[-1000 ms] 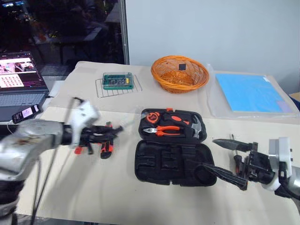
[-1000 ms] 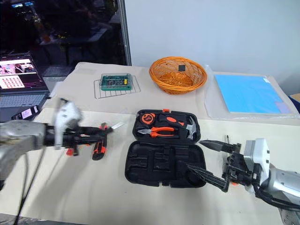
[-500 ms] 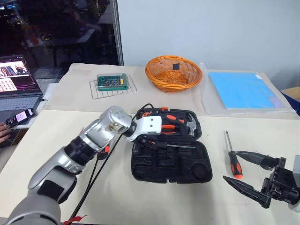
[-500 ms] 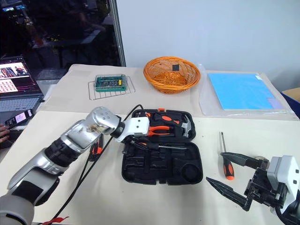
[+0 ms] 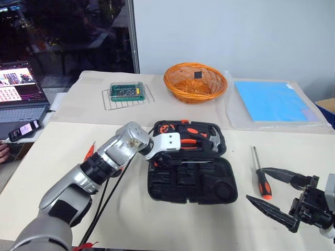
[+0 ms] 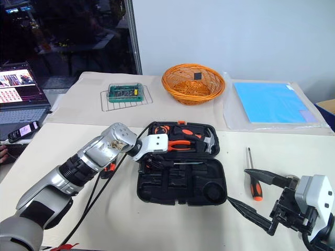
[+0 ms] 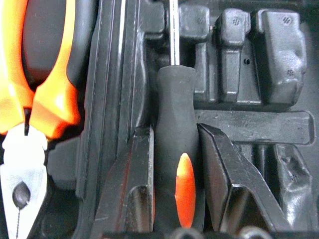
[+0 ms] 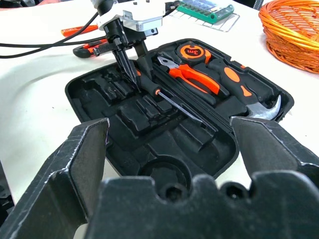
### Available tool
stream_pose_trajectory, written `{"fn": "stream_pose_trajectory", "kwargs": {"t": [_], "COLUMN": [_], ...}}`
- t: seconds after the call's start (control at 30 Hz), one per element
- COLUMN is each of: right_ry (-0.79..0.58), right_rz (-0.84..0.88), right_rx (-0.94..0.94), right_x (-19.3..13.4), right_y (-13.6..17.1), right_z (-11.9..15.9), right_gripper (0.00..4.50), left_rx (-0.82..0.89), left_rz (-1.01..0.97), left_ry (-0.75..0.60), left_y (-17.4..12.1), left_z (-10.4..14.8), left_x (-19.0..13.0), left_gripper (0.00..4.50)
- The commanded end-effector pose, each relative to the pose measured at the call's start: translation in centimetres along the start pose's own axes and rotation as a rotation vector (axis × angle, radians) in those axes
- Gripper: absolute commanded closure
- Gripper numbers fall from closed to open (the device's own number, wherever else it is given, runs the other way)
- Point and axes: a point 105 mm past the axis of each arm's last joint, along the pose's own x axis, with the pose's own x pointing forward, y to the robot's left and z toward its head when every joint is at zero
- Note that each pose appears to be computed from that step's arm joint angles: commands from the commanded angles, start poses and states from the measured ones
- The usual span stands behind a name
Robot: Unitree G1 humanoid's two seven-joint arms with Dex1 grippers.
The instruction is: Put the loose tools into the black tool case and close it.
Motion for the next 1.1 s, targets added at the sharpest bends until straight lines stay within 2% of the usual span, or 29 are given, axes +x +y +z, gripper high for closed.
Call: {"fn": "stream_pose_trajectory", "kwargs": {"t": [0.03, 0.13, 0.2, 0.27, 0.33, 0.47, 0.53, 0.57, 0.67, 0.73, 0.77, 0.93, 1.03, 1.1], "right_ry": [-0.022, -0.026, -0.027, -0.028, -0.027, -0.023, -0.022, -0.018, -0.001, 0.020, 0.027, 0.090, 0.115, 0.107], "right_rz": [-0.002, -0.001, -0.003, -0.011, -0.013, -0.019, -0.020, -0.018, -0.011, 0.003, 0.006, -0.026, -0.072, -0.158], "right_rx": [-0.033, -0.033, -0.032, -0.025, -0.019, -0.017, -0.015, -0.016, -0.013, -0.004, 0.000, 0.013, 0.024, 0.037], "right_x": [0.3, 0.4, 0.4, 0.3, 0.3, 0.3, 0.3, 0.2, 0.2, 0.3, 0.3, 0.1, -0.2, -0.3], "right_y": [-0.1, -0.2, -0.1, -0.1, 0.0, 0.2, 0.2, 0.3, 0.3, 0.4, 0.3, -0.5, -1.1, -2.1], "right_z": [0.6, 0.7, 0.6, 0.5, 0.4, 0.3, 0.4, 0.4, 0.4, 0.3, 0.3, -0.4, -0.7, -0.6], "right_gripper": [0.00, 0.00, 0.00, 0.00, 0.00, 0.00, 0.00, 0.00, 0.00, 0.00, 0.00, 0.00, 0.00, 0.00], "left_rx": [0.027, 0.029, 0.035, -0.007, -0.043, -0.129, -0.162, -0.176, -0.213, -0.255, -0.271, -0.269, -0.255, -0.234], "left_rz": [0.087, 0.114, 0.099, 0.081, 0.109, 0.212, 0.271, 0.288, 0.312, 0.270, 0.270, 0.240, 0.254, 0.303], "left_ry": [-0.013, -0.162, -0.284, -0.428, -0.486, -0.558, -0.541, -0.529, -0.451, -0.304, -0.271, -0.193, -0.276, -0.441], "left_y": [1.3, 1.6, 1.0, 0.3, 0.2, 0.8, 1.3, 1.3, 0.9, -0.1, -0.4, -1.6, -1.3, -0.3], "left_z": [0.1, 2.5, 4.0, 5.3, 4.8, 3.6, 2.8, 2.3, 0.4, -2.3, -3.1, -4.4, -2.8, -0.4], "left_x": [-1.3, -2.9, -3.8, -4.5, -4.1, -2.8, -2.1, -1.5, 0.6, 2.4, 2.8, 4.3, 4.0, 2.0], "left_gripper": [2.08, 1.03, 1.03, 1.49, 2.14, 3.47, 4.32, 4.46, 4.46, 4.46, 4.46, 4.46, 4.46, 4.46]}}
